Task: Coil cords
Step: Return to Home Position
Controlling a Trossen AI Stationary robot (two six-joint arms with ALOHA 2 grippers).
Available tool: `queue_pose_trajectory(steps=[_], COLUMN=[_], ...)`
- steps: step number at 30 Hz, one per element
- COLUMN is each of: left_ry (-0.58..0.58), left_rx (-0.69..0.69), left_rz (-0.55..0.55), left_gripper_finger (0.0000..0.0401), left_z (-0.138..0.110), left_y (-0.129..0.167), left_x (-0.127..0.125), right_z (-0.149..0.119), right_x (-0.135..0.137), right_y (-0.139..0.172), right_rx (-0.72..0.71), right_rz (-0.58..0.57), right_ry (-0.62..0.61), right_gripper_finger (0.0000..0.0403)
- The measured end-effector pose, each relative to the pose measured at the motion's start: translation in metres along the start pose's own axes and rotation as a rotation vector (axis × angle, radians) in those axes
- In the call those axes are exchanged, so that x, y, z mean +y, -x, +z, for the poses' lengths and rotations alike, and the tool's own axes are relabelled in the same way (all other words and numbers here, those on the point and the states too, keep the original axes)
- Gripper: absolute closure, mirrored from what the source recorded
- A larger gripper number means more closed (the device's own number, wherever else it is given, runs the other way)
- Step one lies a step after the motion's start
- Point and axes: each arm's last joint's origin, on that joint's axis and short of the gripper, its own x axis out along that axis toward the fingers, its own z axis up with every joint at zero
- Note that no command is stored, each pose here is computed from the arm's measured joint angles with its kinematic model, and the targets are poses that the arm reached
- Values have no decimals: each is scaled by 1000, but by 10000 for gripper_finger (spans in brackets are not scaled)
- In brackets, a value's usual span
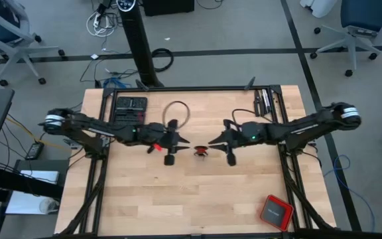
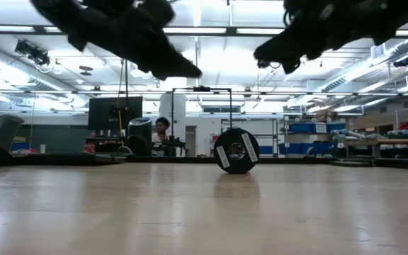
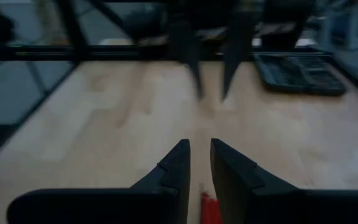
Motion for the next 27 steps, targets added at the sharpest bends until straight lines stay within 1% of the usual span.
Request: queue_pose_trajectory(steps=[2, 4, 7, 9, 10, 12, 15, 18, 20, 23, 27], left_ry=[9, 12, 25, 49, 67, 104, 106, 101, 92, 96, 154], left_rx=[-57, -87, -126, -185, -209, -272, -339, -348, -289, -201, -125], left_rz=[5, -11, -85, -131, -146, -141, -131, -127, -131, -151, -176], left_gripper_finger=[302, 302, 302, 302, 302, 302, 302, 302, 302, 302, 302], left_z=[0, -2, -8, -9, -10, -9, -7, -5, -12, -20, -26], left_y=[17, 31, 55, 69, 75, 86, 99, 109, 112, 114, 114], left_x=[0, 0, -3, -5, -6, -5, -5, -4, -5, -6, -8], right_z=[4, 9, 18, 23, 27, 34, 40, 42, 39, 29, 4], right_x=[2, 6, 11, 14, 15, 16, 15, 14, 14, 16, 23], right_y=[11, 22, 41, 54, 60, 71, 84, 91, 93, 92, 84], right_rx=[-2, -33, -92, -136, -170, -215, -265, -278, -243, -155, -57], right_rz=[60, 143, 267, 333, 356, 374, 383, 386, 386, 393, 425], right_ry=[2, 6, 30, 37, 40, 28, -6, -24, -27, -28, -14], right_gripper_finger=[343, 345, 347, 348, 348, 347, 347, 349, 349, 349, 348])
